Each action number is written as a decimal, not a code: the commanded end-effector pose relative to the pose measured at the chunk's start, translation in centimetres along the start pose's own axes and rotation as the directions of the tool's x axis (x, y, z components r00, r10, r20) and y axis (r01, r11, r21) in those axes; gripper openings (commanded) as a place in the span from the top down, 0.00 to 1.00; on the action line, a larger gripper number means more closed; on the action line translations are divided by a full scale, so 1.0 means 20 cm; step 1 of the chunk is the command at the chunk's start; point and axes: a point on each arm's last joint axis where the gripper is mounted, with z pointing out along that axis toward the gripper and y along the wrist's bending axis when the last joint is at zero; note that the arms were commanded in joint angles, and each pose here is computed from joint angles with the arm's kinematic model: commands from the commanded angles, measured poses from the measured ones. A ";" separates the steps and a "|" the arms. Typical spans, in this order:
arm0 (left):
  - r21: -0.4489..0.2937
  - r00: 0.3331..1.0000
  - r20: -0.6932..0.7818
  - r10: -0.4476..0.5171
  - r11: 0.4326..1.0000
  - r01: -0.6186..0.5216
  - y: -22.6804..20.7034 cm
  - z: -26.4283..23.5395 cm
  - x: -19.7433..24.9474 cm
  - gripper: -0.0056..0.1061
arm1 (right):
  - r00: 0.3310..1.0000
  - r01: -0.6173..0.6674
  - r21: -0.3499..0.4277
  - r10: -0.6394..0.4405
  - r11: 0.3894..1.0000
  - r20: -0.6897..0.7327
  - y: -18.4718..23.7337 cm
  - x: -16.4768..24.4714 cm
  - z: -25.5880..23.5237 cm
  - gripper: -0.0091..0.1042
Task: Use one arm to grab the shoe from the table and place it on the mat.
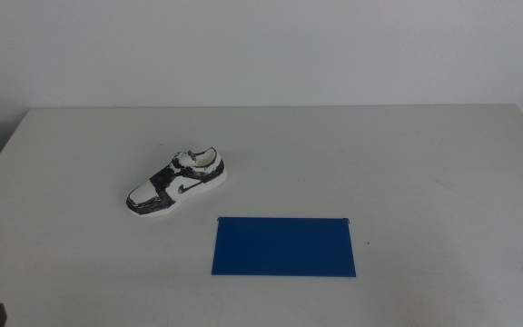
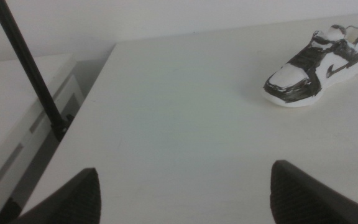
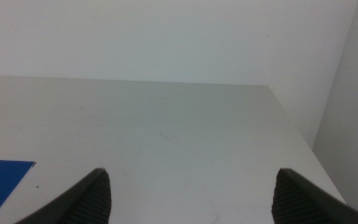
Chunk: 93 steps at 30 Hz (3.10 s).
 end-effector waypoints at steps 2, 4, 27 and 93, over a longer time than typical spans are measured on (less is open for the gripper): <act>0.015 0.995 0.075 -0.065 0.998 0.064 0.00 0.00 -0.04 0.11 | 0.994 0.020 0.013 -0.022 1.000 0.109 0.00 -0.06 -0.01 0.33; 0.029 0.992 0.044 -0.118 0.993 0.117 -0.01 0.01 -0.05 0.11 | 0.994 0.020 0.013 -0.022 1.000 0.109 0.00 -0.06 -0.01 0.33; 0.063 0.974 -0.227 0.012 0.998 0.002 0.05 0.36 -0.87 0.11 | 0.994 0.020 0.013 -0.022 1.000 0.109 0.00 -0.06 -0.01 0.33; 0.672 0.493 -0.589 0.640 0.727 -0.140 -0.71 1.63 -1.05 0.11 | 0.994 0.020 0.013 -0.022 1.000 0.109 0.00 -0.06 -0.01 0.33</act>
